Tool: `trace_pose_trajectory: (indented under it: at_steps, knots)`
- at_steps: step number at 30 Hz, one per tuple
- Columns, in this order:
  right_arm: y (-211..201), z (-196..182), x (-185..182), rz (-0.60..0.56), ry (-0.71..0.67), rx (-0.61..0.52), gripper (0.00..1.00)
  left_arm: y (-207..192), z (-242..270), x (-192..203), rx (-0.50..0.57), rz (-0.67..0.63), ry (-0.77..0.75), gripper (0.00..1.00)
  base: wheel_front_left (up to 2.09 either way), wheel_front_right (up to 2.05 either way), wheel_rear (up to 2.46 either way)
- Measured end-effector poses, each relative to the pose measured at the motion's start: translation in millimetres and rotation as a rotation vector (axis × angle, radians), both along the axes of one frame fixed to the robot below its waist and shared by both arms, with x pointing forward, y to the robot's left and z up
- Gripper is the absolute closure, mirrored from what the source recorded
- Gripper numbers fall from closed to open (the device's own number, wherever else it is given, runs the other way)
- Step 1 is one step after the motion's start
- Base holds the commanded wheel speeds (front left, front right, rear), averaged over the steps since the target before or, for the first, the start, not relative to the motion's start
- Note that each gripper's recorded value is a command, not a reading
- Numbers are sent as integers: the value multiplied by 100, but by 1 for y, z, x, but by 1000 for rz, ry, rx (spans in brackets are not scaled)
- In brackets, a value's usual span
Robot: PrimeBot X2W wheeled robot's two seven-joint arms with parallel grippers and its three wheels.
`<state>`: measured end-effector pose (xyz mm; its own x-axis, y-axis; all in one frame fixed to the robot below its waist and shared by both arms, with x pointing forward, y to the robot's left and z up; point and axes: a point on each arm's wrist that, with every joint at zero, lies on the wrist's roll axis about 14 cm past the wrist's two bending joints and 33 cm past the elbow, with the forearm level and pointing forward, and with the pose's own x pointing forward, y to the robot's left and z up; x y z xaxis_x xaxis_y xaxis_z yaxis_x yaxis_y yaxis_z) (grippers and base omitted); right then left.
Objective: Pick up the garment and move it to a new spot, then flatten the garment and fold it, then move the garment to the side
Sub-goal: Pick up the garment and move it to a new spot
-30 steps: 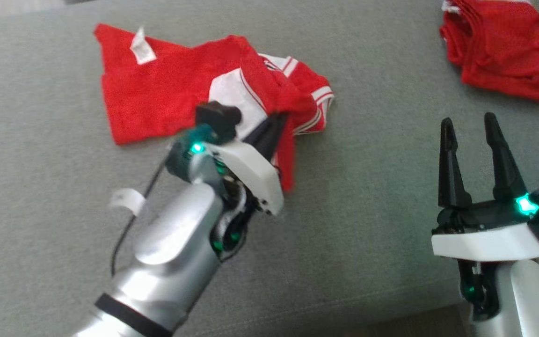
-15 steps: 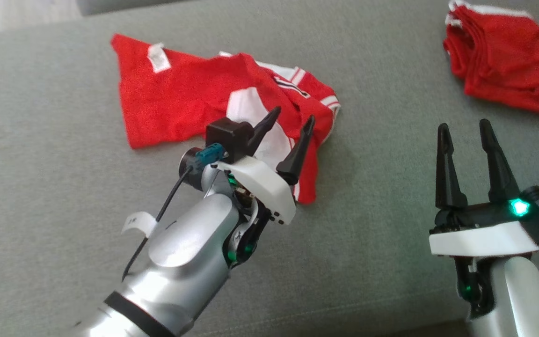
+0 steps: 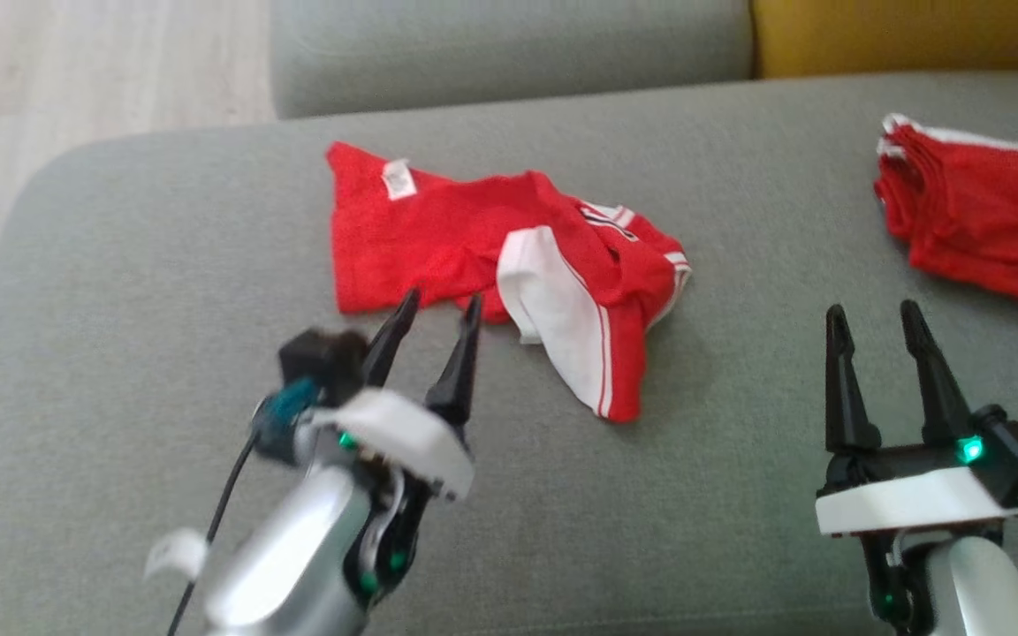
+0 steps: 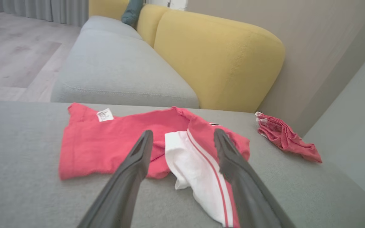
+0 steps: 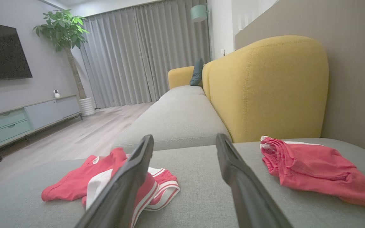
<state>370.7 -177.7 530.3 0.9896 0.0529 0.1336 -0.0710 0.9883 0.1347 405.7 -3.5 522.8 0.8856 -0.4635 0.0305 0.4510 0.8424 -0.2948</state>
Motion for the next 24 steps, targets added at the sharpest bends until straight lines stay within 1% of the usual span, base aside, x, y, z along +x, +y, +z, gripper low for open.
trace_pose_trajectory:
  at_steps: [4, 10, 18, 24]
  knots:
    - [11, 3, -1, 32, -12, 3, 0, 32, -1, -16, -15, 99, -5, 0, 0, 0, 0]
    - [18, -12, -8, 53, 26, 17, 0, 71, -14, -39, 35, 207, -9, 0, 0, 0, 0]
    - [20, -22, -10, 56, 49, 17, 0, 104, -19, -56, 49, 317, -9, 0, 0, 0, 0]
    - [18, -25, -12, 53, 57, 18, 0, 110, -21, -61, 54, 339, -12, 0, 0, 0, 0]
